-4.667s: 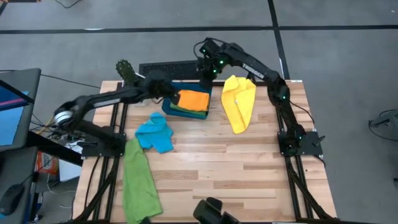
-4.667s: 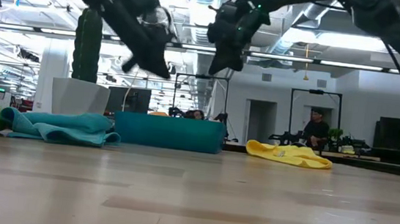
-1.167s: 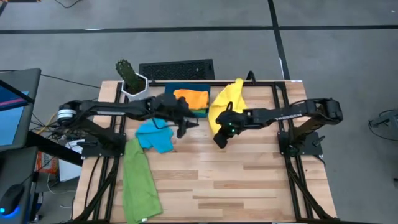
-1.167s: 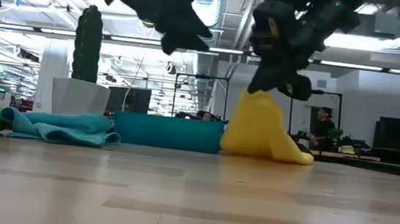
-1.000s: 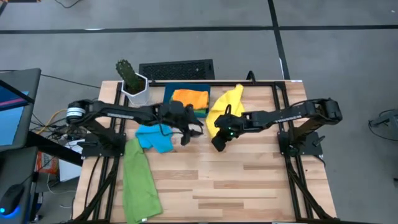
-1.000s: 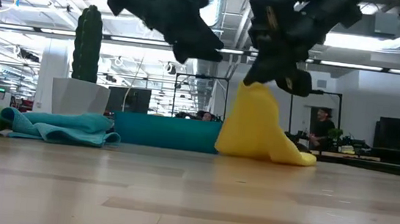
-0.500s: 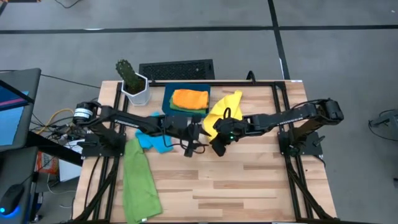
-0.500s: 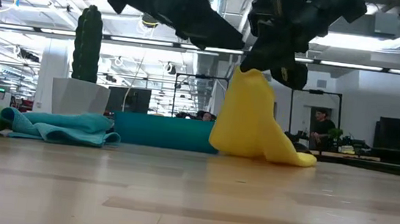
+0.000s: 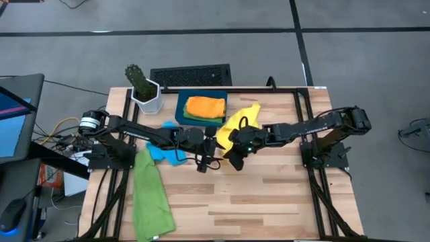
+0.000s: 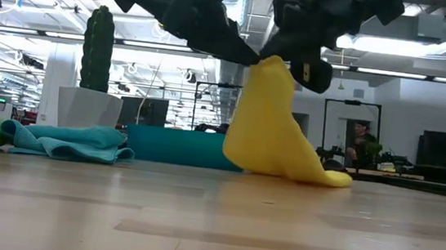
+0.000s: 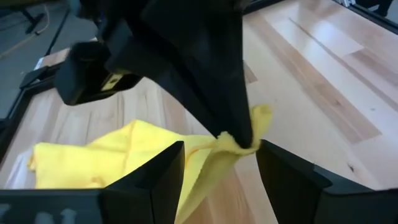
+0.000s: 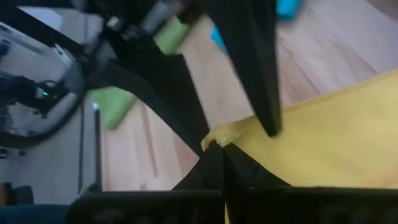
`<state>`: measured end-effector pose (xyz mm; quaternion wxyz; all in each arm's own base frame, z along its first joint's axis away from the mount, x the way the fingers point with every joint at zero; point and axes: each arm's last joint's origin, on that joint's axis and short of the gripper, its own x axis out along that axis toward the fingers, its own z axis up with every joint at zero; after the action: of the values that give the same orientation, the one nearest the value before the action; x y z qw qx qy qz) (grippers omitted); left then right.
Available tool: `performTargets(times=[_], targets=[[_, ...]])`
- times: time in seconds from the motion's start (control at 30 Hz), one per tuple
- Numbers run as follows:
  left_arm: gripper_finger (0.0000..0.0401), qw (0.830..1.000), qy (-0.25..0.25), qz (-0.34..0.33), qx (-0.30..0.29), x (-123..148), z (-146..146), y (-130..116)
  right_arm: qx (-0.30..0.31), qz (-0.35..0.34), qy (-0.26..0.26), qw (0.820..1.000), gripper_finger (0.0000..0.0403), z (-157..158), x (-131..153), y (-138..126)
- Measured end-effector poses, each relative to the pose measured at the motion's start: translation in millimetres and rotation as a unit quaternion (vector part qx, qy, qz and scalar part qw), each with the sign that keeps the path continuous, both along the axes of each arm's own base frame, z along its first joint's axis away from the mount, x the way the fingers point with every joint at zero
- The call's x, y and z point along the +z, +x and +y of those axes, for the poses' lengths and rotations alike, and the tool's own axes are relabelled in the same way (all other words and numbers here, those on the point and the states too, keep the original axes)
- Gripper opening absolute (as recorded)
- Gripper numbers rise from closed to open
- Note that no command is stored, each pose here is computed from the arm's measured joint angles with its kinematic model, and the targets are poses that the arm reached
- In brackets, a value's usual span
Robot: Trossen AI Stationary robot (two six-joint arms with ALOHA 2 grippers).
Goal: Fold microfiber towels
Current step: Fold the yellow towel
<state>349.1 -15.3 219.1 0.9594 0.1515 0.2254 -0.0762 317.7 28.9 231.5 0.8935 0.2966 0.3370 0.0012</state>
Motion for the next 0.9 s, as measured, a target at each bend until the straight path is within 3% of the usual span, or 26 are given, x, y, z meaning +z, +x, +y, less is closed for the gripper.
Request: performTargets(times=[0.2, 0.37, 0.57, 0.8, 0.9], targets=[[0.0195, 1.000, 0.001, 0.001, 0.029, -6, 1, 4, 0.002, -0.015, 0.002, 1.000, 0.0017, 0, 2, 2], [0.0183, 1.000, 0.004, -0.002, 0.021, -7, 1, 5, 0.011, -0.016, 0.001, 1.000, 0.0015, 1, 2, 2], [0.0121, 1.000, 0.010, -0.001, 0.013, -3, 0, 7, 0.012, -0.016, 0.000, 1.000, 0.0022, 0, 2, 1], [0.0012, 0.999, -0.041, 0.029, 0.018, 3, -1, 9, 0.035, -0.022, -0.020, 0.999, 0.0041, -8, 9, -4], [0.0006, 0.995, -0.062, 0.071, 0.034, -3, 0, 5, 0.028, 0.008, -0.043, 0.999, 0.0051, -19, 16, -19]])
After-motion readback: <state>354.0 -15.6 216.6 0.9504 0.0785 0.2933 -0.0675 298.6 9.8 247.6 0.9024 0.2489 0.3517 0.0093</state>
